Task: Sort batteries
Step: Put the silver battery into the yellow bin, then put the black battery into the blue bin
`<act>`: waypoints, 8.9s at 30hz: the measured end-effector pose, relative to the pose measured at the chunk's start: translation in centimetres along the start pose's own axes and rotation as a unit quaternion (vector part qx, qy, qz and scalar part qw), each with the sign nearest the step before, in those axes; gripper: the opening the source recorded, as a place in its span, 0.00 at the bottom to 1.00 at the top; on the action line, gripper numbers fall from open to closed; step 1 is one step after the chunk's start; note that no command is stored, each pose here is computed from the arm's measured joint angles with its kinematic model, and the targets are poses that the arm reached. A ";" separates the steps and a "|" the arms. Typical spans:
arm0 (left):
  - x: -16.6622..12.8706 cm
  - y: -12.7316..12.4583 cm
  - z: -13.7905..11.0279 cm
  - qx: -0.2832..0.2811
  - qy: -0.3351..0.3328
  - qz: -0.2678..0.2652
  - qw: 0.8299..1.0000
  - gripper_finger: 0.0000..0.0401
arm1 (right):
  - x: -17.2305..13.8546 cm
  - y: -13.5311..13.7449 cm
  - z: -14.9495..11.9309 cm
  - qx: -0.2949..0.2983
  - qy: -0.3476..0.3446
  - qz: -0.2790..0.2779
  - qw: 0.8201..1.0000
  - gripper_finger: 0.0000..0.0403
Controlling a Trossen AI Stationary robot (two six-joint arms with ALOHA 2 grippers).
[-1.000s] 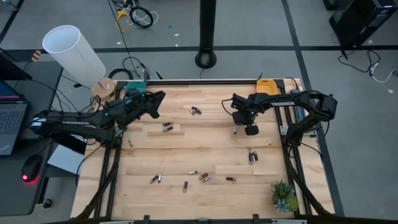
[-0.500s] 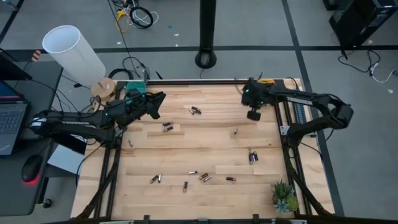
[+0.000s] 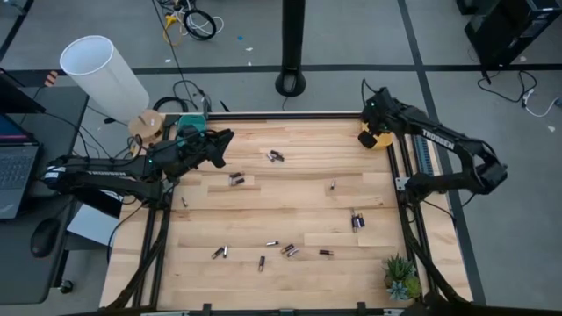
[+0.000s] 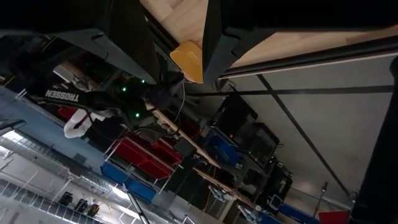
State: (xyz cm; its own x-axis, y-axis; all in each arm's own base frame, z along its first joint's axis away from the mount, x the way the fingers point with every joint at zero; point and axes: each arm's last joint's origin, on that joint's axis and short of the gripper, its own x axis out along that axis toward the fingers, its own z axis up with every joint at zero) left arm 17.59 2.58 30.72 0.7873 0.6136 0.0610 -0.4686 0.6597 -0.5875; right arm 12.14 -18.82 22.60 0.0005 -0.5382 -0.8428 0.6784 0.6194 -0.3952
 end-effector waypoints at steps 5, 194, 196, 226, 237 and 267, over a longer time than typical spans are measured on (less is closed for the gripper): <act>0.0 -0.1 0.1 -0.006 -0.004 -0.003 1.000 0.34 | 0.7 0.4 0.2 0.004 0.014 -0.002 1.000 0.24; 1.9 1.5 -7.2 0.057 0.314 -0.041 0.947 0.34 | -9.1 33.4 -16.0 -0.250 -0.105 0.330 0.904 0.11; 1.9 1.4 -7.3 0.042 0.327 -0.051 0.943 0.34 | -9.0 33.3 -15.8 -0.250 -0.104 0.330 0.904 0.11; 2.4 1.0 -6.4 -0.042 0.299 -0.063 0.951 0.34 | -11.5 30.1 4.4 -0.191 -0.264 0.353 0.877 0.11; 0.6 -0.4 -2.1 0.002 0.179 -0.170 0.969 0.34 | -14.5 25.0 12.1 -0.174 -0.345 0.310 0.869 0.11; 2.0 -2.7 1.3 0.091 -0.098 -0.155 0.979 0.34 | -15.1 17.4 18.6 -0.068 -0.477 0.529 0.699 0.12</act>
State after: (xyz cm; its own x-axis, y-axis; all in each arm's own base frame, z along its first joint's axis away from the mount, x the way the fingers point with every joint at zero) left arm 19.90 2.60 33.44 0.8191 0.4314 0.3783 -0.2970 0.8829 -0.3638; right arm 37.55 -10.56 35.24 0.9823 0.1657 -0.0876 -0.1482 0.9727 0.1784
